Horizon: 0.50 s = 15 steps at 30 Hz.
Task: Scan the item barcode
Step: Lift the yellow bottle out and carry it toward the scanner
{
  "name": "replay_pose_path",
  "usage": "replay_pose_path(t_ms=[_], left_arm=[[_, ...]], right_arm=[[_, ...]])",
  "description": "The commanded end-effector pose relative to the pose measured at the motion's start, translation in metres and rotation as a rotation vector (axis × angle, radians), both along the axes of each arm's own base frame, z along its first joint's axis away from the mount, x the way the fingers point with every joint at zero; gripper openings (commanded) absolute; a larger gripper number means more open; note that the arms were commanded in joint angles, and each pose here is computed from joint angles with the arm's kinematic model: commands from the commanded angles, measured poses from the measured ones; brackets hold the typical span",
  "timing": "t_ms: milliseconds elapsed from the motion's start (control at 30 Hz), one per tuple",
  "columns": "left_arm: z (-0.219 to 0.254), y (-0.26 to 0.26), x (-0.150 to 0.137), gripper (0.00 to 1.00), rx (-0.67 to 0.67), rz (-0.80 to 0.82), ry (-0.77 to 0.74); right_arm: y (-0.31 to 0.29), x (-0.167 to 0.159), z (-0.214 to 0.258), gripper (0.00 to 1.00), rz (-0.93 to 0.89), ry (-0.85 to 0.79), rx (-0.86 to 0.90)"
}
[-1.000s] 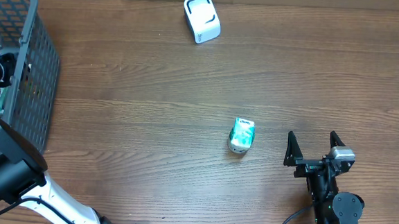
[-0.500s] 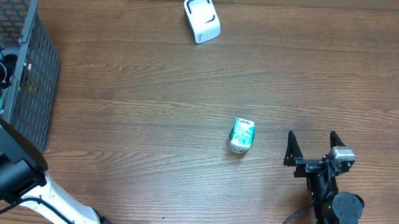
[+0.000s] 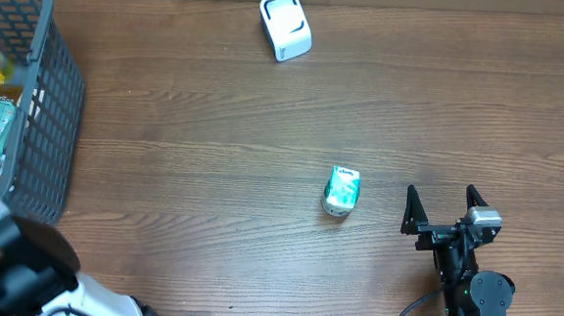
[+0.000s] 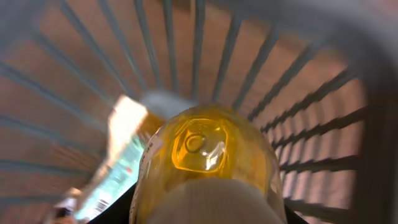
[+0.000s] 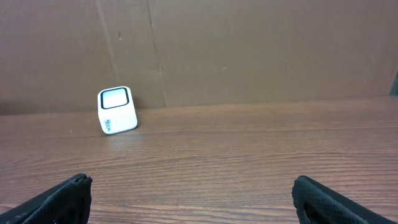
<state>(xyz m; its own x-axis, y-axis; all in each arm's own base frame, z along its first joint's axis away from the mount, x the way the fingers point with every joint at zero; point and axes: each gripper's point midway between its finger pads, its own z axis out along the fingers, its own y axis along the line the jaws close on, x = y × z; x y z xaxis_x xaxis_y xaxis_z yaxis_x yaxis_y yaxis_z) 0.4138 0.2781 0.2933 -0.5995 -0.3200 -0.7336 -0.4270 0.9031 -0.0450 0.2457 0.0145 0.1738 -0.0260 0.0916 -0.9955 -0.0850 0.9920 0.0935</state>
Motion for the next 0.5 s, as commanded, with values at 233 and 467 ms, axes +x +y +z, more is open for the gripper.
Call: replay_pose_path(t_ms=[233, 467], left_arm=[[0.184, -0.094, -0.04, 0.4, 0.097, -0.065, -0.411], [0.197, -0.185, -0.037, 0.4, 0.059, -0.27, -0.431]], right_arm=[[-0.001, 0.0, -0.003, 1.0, -0.005, -0.001, -0.008], [-0.001, 0.0, -0.003, 1.0, -0.006, -0.001, -0.008]])
